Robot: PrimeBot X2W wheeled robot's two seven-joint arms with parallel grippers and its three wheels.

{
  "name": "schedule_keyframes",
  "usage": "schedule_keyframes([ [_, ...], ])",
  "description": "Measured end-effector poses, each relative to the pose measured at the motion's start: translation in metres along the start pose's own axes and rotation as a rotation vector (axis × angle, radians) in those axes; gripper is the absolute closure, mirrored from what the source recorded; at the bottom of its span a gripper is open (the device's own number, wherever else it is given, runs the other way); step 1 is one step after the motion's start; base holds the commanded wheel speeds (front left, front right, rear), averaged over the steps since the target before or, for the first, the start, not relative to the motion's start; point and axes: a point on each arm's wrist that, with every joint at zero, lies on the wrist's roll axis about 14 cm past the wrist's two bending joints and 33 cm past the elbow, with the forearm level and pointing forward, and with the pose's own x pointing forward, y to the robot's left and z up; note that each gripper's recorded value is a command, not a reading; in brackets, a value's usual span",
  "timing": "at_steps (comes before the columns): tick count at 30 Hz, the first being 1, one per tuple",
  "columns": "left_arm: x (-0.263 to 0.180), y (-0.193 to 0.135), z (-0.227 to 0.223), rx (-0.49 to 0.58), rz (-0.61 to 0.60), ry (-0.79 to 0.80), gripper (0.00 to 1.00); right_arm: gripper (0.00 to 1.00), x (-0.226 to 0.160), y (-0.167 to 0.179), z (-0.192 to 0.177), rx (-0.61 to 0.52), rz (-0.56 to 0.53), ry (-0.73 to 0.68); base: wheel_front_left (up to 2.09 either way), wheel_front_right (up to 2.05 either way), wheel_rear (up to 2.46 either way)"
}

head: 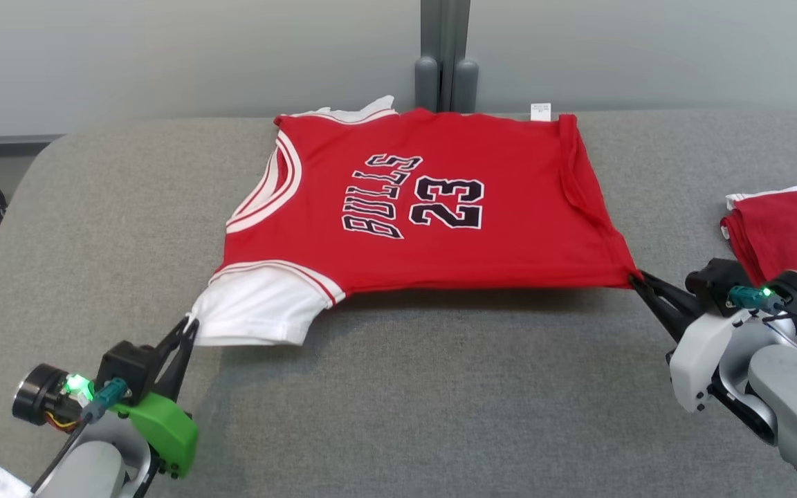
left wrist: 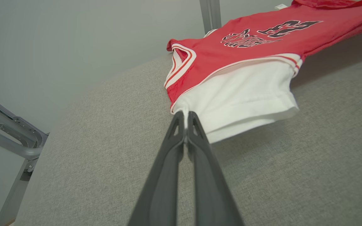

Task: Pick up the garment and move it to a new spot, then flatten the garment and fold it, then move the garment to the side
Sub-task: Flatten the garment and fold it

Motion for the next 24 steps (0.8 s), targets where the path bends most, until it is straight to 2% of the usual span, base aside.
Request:
schedule_keyframes([
  [13, -0.058, -0.016, -0.011, -0.005, -0.05, -0.008, 1.0, 1.0, -0.043, 0.027, -0.027, 0.059, 0.074, 0.106, 0.0, 0.0, 0.0],
  [24, -0.085, -0.037, -0.016, 0.074, -0.165, 0.034, 1.0, 1.0, -0.078, 0.044, -0.044, 0.149, 0.147, 0.219, 0.0, 0.0, 0.0],
])
